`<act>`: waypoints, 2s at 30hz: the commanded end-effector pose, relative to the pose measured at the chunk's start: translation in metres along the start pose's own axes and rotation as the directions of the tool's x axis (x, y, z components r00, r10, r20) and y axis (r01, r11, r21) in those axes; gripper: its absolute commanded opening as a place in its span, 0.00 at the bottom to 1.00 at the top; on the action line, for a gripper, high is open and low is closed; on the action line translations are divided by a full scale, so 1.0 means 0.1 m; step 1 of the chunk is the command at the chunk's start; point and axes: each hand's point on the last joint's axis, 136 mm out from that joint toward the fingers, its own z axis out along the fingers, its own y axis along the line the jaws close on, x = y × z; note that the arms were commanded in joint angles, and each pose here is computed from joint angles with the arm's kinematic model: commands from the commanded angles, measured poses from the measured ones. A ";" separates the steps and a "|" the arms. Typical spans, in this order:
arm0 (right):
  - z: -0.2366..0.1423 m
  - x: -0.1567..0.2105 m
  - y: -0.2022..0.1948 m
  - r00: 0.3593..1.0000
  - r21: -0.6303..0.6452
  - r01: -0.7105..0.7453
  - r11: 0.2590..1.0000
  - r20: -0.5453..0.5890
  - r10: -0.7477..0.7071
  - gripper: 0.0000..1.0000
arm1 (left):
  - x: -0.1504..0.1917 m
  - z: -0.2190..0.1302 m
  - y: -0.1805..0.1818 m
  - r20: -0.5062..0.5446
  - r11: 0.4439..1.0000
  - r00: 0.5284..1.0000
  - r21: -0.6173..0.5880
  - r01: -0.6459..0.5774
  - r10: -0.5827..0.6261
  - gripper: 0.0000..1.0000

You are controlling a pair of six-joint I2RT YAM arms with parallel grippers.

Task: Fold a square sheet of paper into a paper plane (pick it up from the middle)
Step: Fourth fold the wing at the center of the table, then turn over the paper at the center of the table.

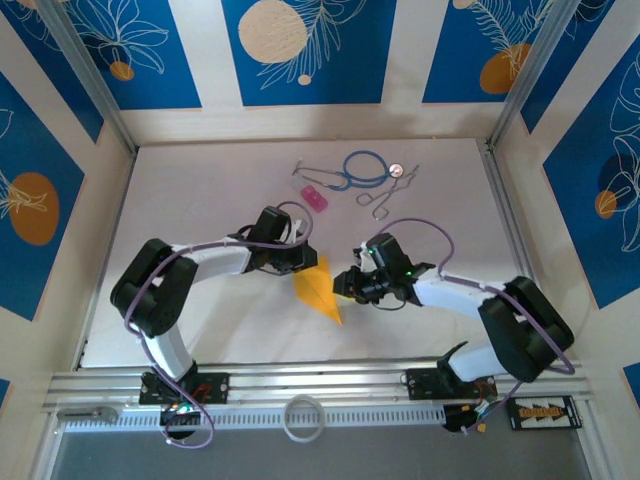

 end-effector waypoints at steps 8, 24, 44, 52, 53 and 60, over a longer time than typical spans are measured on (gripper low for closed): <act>-0.02 0.50 -0.25 0.979 0.034 -0.125 0.992 -0.158 0.129 0.31 | 0.05 0.07 0.36 -0.005 0.995 0.999 -0.097 0.034 -0.035 0.09; 0.16 0.61 -0.39 0.966 0.120 -0.148 0.982 -0.197 0.170 0.30 | 0.19 0.13 0.65 -0.024 0.987 0.990 -0.090 0.134 -0.137 0.07; 0.24 0.43 -0.30 0.980 0.054 -0.152 0.987 -0.121 0.158 0.30 | 0.18 0.11 0.63 -0.024 0.987 0.990 -0.081 0.135 -0.138 0.06; 0.23 0.32 -0.24 0.988 0.009 -0.126 0.992 -0.088 0.126 0.29 | 0.17 0.10 0.60 -0.022 0.989 0.991 -0.074 0.130 -0.132 0.06; 0.23 0.31 -0.24 0.989 0.008 -0.125 0.992 -0.084 0.125 0.28 | 0.16 0.09 0.59 -0.019 0.989 0.991 -0.069 0.131 -0.133 0.06; 0.17 0.29 -0.19 0.994 -0.019 -0.081 0.997 -0.080 0.079 0.11 | 0.02 -0.02 0.28 0.007 0.993 0.994 0.019 0.113 -0.113 0.10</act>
